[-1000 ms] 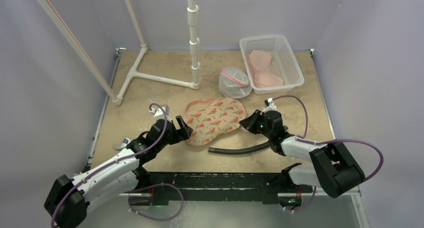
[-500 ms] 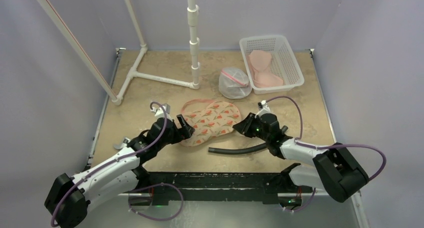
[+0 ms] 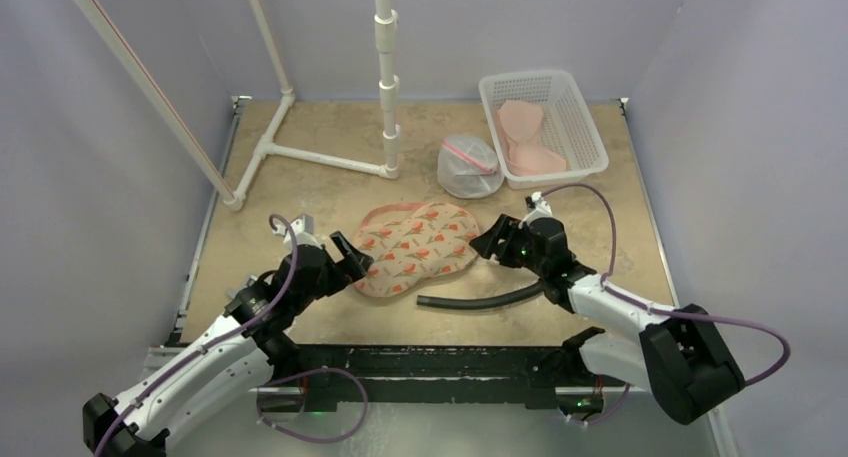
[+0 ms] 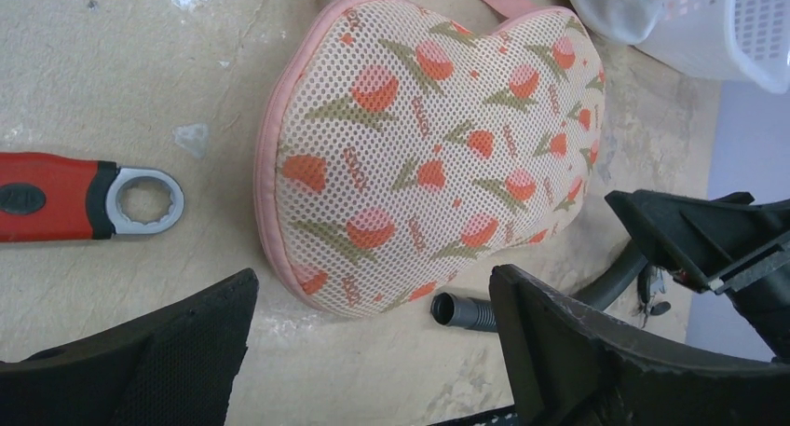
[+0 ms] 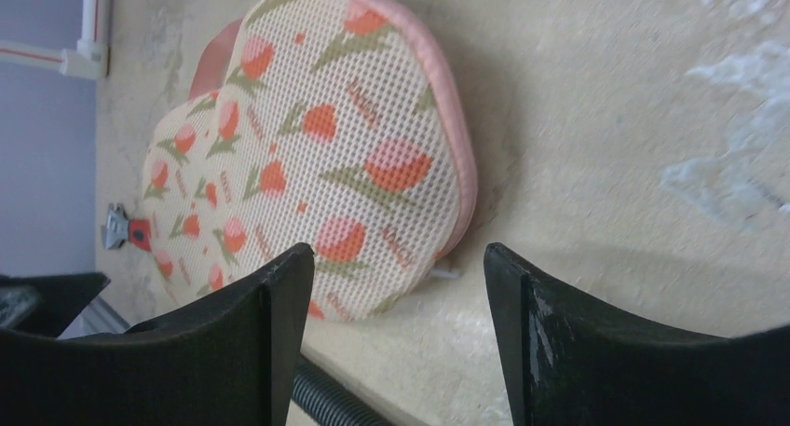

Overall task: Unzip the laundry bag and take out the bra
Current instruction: Unzip the laundry bag at the center of the board.

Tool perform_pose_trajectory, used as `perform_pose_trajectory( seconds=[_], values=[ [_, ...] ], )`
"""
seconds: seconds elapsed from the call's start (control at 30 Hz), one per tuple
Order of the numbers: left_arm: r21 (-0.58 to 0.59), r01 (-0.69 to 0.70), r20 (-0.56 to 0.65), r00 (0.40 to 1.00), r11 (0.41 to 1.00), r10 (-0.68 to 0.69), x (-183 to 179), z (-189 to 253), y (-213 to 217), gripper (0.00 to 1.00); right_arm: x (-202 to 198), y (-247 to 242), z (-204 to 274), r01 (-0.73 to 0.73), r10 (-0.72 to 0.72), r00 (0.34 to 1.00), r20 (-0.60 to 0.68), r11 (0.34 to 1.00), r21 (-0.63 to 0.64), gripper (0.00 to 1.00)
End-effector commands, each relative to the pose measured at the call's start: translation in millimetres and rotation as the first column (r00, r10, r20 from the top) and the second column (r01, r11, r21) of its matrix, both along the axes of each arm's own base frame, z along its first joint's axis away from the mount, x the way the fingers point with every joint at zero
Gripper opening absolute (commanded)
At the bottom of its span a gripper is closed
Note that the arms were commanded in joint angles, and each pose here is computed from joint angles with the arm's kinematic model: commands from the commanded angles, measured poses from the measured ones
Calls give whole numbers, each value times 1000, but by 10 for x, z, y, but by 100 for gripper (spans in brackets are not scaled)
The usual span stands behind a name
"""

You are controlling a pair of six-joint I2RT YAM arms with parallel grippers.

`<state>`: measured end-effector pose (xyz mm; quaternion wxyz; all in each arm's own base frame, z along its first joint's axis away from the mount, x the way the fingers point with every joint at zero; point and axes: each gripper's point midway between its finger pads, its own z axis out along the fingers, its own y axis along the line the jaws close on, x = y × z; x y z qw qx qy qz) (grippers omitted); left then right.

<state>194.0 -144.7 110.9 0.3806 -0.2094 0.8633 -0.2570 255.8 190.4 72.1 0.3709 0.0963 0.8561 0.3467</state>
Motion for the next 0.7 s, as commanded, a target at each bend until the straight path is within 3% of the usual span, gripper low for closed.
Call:
perform_pose_trajectory(
  seconds=[0.0,0.37,0.5,0.67],
  values=[
    [-53,3,-39,999,999,-5,-80,-46,-49,93,290,-4,133,-24,25,998,55,1000,-18,71],
    [-171,98,-16,995,980,-102,-216,-33,-226,91,601,160,-117,-128,127,992,23,991,34,64],
    [-203,141,-2,990,969,-144,-242,-63,-309,91,552,216,-129,-167,165,986,33,984,60,49],
    [-149,143,-52,987,978,-152,-212,-294,-323,89,395,151,-152,-150,149,988,29,986,71,33]
  ],
)
